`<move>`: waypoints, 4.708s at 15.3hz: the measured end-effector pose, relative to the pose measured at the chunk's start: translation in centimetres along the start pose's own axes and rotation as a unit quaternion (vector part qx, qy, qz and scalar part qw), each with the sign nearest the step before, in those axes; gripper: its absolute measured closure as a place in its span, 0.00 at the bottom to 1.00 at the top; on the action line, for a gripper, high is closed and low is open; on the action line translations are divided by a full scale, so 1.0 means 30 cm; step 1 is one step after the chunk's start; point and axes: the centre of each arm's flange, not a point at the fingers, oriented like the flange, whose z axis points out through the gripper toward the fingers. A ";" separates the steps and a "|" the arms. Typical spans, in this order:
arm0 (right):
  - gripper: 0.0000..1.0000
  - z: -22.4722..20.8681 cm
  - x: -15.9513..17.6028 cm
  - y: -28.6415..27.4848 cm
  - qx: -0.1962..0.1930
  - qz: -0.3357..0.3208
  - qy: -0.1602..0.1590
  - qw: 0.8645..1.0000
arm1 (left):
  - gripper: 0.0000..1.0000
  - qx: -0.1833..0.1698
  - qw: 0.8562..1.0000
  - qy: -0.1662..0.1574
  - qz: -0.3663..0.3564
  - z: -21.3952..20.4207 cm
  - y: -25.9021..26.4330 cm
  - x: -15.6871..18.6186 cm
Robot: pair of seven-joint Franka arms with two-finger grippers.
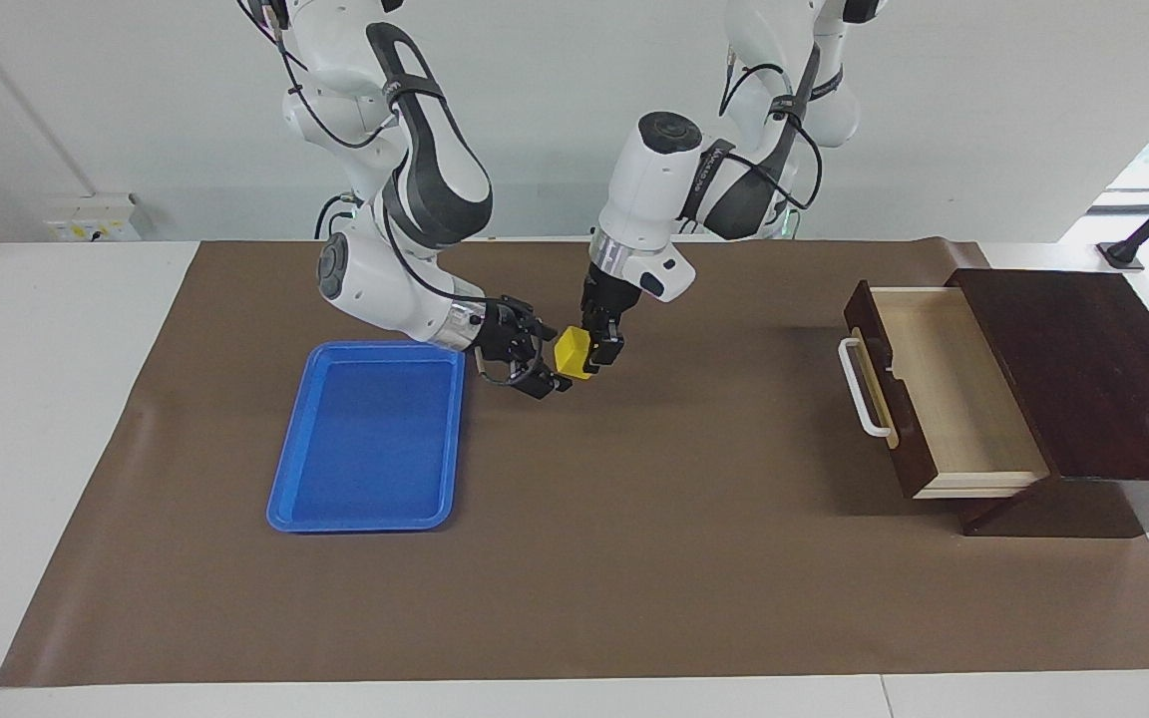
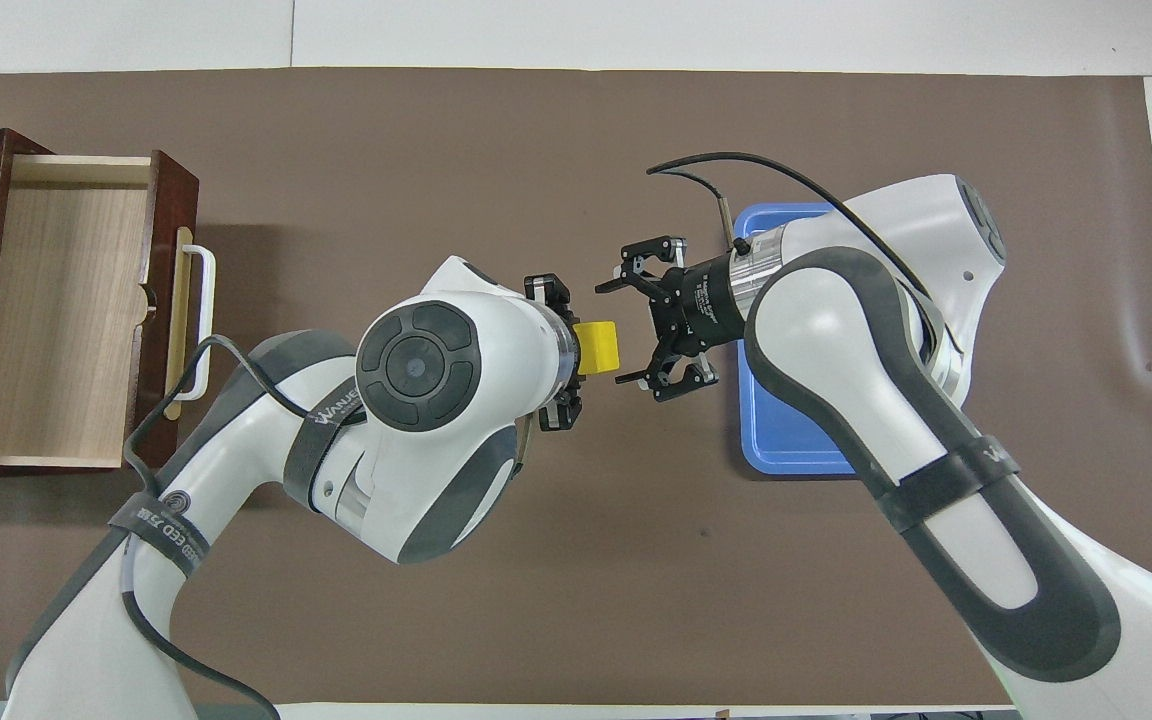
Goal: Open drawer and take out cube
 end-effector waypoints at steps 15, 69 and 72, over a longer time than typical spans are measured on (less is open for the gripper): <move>0.43 0.070 -0.053 0.039 0.022 0.007 0.018 1.000 | 0.45 0.001 1.000 0.003 -0.012 0.009 0.010 0.026; 0.44 -0.163 0.886 0.314 -0.013 0.055 -0.060 0.997 | 0.00 0.184 0.814 0.043 0.549 -0.686 0.275 1.098; 0.44 -0.154 0.879 0.313 -0.015 0.053 -0.060 0.997 | 0.00 0.203 0.787 0.023 0.582 -0.651 0.265 1.069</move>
